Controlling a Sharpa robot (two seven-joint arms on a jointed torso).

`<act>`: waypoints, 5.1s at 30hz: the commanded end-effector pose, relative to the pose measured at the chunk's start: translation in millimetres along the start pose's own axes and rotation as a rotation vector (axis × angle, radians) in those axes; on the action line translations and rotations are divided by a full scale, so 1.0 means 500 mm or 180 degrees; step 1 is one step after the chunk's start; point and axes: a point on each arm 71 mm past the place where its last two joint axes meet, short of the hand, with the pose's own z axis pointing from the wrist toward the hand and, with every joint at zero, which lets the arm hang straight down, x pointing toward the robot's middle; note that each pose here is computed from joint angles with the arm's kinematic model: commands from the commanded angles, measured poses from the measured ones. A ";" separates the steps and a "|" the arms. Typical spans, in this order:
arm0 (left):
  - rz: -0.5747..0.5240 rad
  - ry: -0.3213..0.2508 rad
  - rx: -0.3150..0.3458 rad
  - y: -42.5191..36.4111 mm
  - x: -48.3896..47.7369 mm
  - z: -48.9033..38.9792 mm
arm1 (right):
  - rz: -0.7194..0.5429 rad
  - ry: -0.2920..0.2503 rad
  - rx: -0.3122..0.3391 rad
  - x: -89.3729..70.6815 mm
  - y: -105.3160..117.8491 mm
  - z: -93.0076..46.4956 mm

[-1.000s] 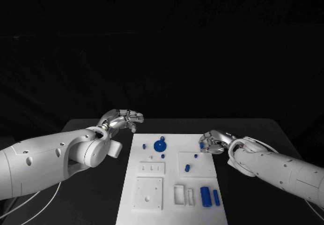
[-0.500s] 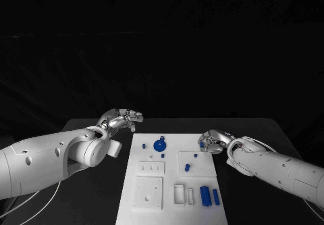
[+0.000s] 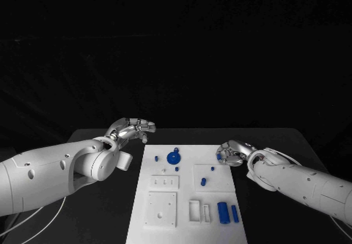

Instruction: Assemble the parts on the task board

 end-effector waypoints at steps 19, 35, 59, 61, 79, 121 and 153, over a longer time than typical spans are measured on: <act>-0.0028 0.0043 0.0040 -0.003 0.003 0.001 | -0.0017 -0.0088 0.0029 -0.003 0.000 -0.002; -0.0010 0.0183 -0.0076 0.002 0.009 0.003 | -0.0055 -0.0203 -0.0054 -0.042 0.051 0.003; 0.0690 0.0945 -0.1092 0.064 0.104 0.053 | -0.0322 -0.0063 -0.0363 -0.036 0.287 0.017; 0.0735 0.0972 -0.1160 0.070 0.110 0.052 | -0.0318 -0.0051 -0.0401 -0.032 0.300 0.019; 0.0907 0.1011 -0.1233 0.080 0.141 0.052 | -0.0256 -0.0032 -0.0615 -0.013 0.370 0.023; 0.0776 0.1049 -0.1228 0.078 0.155 0.050 | -0.0241 0.0071 -0.0729 0.009 0.406 0.023; 0.0766 0.1016 -0.1254 0.079 0.149 0.050 | -0.0254 0.0034 -0.0685 0.013 0.395 0.021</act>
